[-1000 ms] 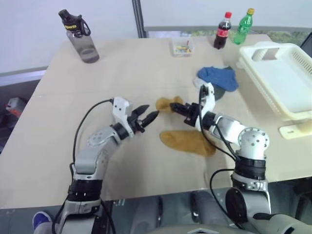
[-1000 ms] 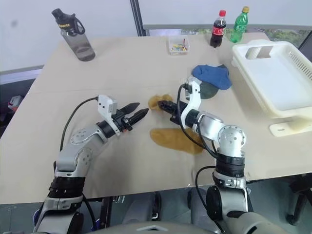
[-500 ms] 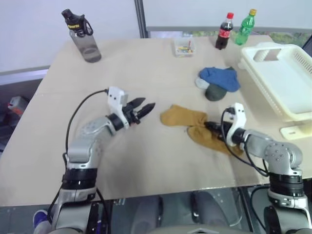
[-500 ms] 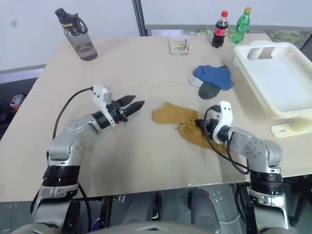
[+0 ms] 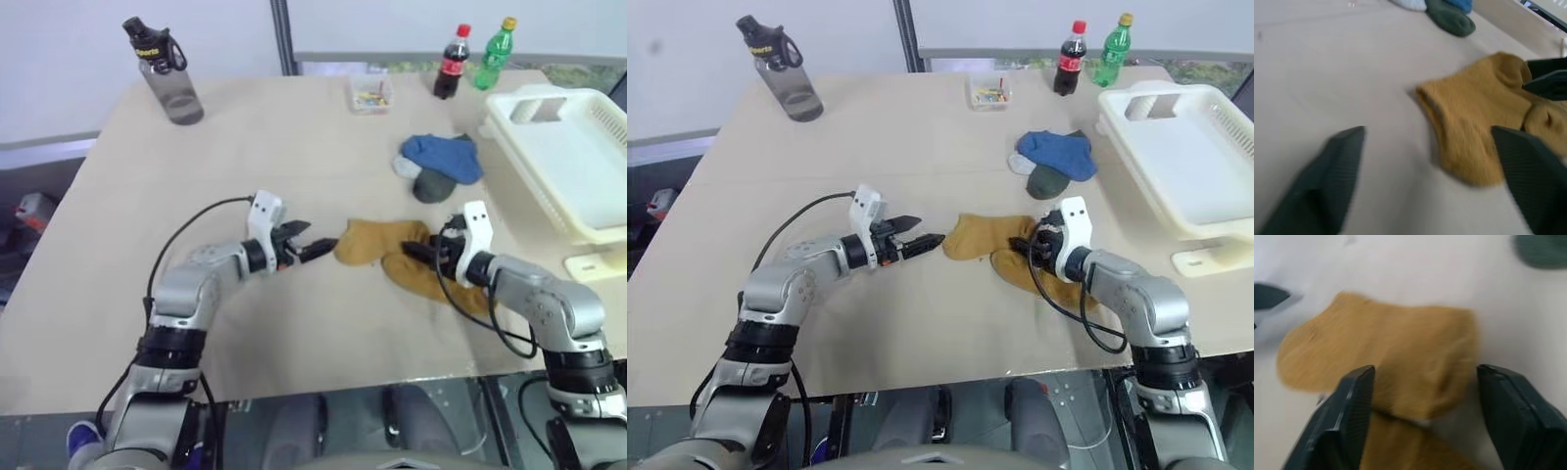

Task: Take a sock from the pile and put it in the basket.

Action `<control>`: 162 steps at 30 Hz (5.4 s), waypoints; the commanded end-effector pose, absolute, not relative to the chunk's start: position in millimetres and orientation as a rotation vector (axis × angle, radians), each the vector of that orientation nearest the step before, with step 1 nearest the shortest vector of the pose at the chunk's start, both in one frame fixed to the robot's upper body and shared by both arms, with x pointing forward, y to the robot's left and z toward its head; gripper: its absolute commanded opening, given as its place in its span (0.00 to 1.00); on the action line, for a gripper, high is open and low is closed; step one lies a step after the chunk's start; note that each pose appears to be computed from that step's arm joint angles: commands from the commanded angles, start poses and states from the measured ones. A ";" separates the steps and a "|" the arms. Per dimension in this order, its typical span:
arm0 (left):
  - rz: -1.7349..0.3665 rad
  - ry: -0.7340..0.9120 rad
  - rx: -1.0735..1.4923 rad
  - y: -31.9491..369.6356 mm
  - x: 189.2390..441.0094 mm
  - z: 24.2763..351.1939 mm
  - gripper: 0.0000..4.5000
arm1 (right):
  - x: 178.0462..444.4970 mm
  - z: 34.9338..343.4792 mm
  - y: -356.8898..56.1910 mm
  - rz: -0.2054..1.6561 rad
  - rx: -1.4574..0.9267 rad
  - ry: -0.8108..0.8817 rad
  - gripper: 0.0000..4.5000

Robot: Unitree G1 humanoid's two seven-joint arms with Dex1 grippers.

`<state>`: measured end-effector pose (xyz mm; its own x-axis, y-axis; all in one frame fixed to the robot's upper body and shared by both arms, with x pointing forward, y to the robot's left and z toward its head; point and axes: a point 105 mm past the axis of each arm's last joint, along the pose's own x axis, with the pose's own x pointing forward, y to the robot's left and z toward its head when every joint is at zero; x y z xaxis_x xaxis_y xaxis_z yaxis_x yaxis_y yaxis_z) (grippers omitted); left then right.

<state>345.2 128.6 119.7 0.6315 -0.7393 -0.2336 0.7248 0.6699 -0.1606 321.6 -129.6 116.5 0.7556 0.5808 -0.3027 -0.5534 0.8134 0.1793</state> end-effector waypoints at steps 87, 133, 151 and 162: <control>-1.036 0.469 -0.013 21.9 357.4 148.9 0.47 | 280.4 168.5 -139.3 0.531 -0.173 0.050 0.63; -1.175 0.488 -0.283 103.1 290.3 152.3 0.05 | 243.4 148.6 -129.9 0.564 -0.027 0.286 0.01; -1.087 0.555 -0.167 78.3 319.5 96.8 0.23 | 246.1 93.7 -143.1 0.451 -0.079 0.412 0.00; -1.270 0.318 -0.149 79.3 315.1 176.2 0.84 | 243.0 139.1 -163.0 0.412 -0.182 0.220 0.46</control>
<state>322.6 95.1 147.3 0.3199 -0.9195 -0.2285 0.8563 0.3838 -0.3455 244.2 -165.5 121.2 0.8783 0.3556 -0.3196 -0.4045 0.9090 -0.1002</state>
